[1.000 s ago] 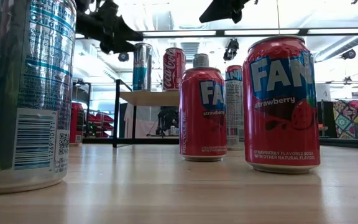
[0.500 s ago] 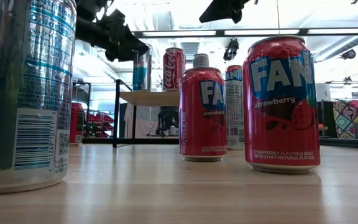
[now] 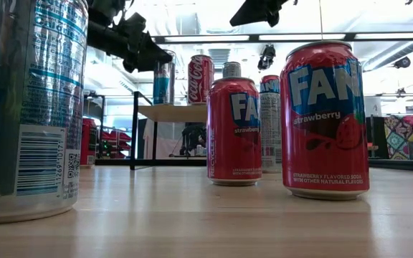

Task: Place canned beverage on shelf
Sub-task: Adjust the blue soda can on the shelf

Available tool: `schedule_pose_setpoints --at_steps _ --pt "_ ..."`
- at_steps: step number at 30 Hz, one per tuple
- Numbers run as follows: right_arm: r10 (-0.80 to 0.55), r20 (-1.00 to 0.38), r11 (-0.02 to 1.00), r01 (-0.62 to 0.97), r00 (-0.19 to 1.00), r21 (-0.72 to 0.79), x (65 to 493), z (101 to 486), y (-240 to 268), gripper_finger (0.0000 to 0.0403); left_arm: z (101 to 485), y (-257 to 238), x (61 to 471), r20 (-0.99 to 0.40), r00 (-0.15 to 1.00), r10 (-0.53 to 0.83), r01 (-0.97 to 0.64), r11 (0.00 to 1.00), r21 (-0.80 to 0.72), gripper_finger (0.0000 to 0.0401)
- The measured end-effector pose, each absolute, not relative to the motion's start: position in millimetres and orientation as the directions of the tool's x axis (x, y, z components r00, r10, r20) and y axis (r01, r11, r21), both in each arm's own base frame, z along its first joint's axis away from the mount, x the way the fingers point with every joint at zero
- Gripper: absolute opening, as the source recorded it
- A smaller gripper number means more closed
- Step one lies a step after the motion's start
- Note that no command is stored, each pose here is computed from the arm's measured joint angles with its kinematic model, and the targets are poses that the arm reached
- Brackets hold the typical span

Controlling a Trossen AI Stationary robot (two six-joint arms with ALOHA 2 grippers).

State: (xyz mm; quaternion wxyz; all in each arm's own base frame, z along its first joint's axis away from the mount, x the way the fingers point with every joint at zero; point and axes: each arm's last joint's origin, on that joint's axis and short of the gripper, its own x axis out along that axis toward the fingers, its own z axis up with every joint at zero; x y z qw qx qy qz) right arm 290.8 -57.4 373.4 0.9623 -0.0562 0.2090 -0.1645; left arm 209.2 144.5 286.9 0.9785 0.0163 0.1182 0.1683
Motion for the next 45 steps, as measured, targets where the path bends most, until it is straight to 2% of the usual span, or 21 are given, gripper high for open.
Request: schedule_pose_setpoints --at_steps 16,27,38,45 --pt "-0.34 -0.384 0.94 0.294 0.858 -0.175 290.9 373.2 -57.4 0.0009 287.2 145.0 209.1 -0.223 0.913 0.342 -0.333 0.94 0.075 0.0241" --pt "-0.34 -0.385 0.94 0.296 0.858 -0.169 290.9 373.1 -57.4 0.0009 291.9 151.6 205.7 -0.189 0.908 0.374 -0.36 0.927 0.106 0.0239" --pt "-0.34 -0.385 0.94 0.298 0.858 -0.168 290.8 373.1 -57.5 0.0009 313.6 169.3 197.1 -0.124 0.885 0.448 -0.43 0.891 0.146 0.0239" --pt "-0.34 -0.385 0.94 0.297 0.858 -0.168 290.8 373.1 -57.4 0.0009 311.5 191.1 207.2 -0.158 0.867 0.473 -0.455 0.88 0.134 0.0239"
